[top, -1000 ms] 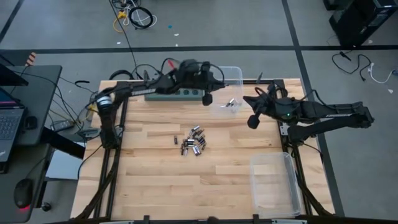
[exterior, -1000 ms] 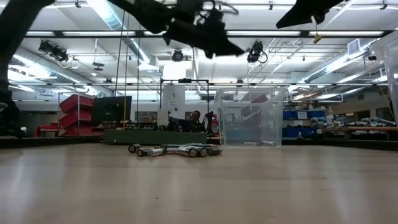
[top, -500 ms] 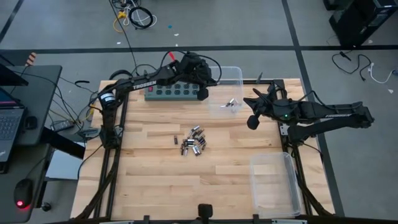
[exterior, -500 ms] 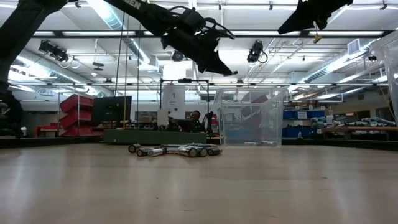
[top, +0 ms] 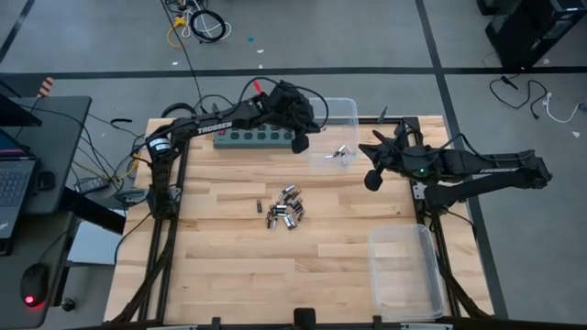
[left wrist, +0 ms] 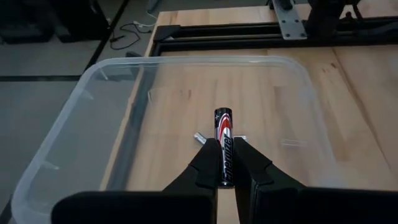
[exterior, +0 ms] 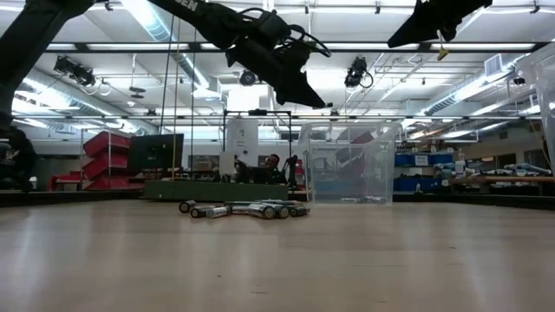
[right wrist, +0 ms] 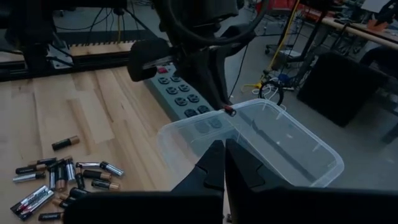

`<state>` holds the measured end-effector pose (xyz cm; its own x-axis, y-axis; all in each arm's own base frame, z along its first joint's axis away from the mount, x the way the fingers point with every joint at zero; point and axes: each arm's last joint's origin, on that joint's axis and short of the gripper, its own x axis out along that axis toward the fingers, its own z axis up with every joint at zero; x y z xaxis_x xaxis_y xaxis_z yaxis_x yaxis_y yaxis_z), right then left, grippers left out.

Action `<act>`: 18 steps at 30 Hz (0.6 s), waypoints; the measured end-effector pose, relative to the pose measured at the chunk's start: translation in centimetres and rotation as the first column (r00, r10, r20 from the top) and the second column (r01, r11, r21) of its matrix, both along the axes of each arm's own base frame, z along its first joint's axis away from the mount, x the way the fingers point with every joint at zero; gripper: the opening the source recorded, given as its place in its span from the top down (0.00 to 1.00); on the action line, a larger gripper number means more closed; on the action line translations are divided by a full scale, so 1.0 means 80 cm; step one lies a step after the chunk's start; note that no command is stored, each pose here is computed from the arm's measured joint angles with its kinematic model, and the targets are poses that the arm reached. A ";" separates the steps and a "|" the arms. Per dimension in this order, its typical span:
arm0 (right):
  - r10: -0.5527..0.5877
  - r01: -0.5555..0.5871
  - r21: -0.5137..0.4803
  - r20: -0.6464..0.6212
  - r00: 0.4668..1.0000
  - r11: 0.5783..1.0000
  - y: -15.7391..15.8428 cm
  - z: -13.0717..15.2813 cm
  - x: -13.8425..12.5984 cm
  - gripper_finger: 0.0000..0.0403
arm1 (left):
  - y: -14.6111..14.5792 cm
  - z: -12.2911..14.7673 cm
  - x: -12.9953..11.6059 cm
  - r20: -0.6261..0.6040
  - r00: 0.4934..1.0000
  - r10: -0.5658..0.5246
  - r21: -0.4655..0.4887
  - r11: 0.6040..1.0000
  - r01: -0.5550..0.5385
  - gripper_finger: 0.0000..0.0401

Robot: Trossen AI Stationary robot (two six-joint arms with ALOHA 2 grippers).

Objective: Sort batteries
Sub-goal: Put the silver battery into the top transparent bin

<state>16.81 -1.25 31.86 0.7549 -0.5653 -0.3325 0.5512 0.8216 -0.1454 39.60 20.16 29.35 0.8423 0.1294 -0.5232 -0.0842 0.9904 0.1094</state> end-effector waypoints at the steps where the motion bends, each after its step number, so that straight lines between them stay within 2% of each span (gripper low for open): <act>1: 0.000 0.000 0.000 0.000 1.000 1.000 0.000 0.000 0.000 1.00 | 0.000 -0.001 0.000 -0.008 1.000 0.000 -0.004 1.000 0.000 0.95; 7: -0.001 0.001 0.002 0.000 1.000 1.000 0.000 0.000 0.000 1.00 | -0.005 -0.007 -0.003 -0.063 0.998 -0.008 -0.030 1.000 0.006 0.95; 18: -0.001 0.001 0.001 -0.006 1.000 1.000 0.000 -0.001 0.000 1.00 | -0.005 -0.008 -0.003 -0.066 0.998 -0.007 -0.034 0.999 0.004 0.93</act>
<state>16.78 -1.25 31.80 0.7524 -0.5654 -0.3381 0.5509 0.8214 -0.1477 39.36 19.75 28.73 0.8063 0.1060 -0.5819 -0.0725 0.9941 0.0807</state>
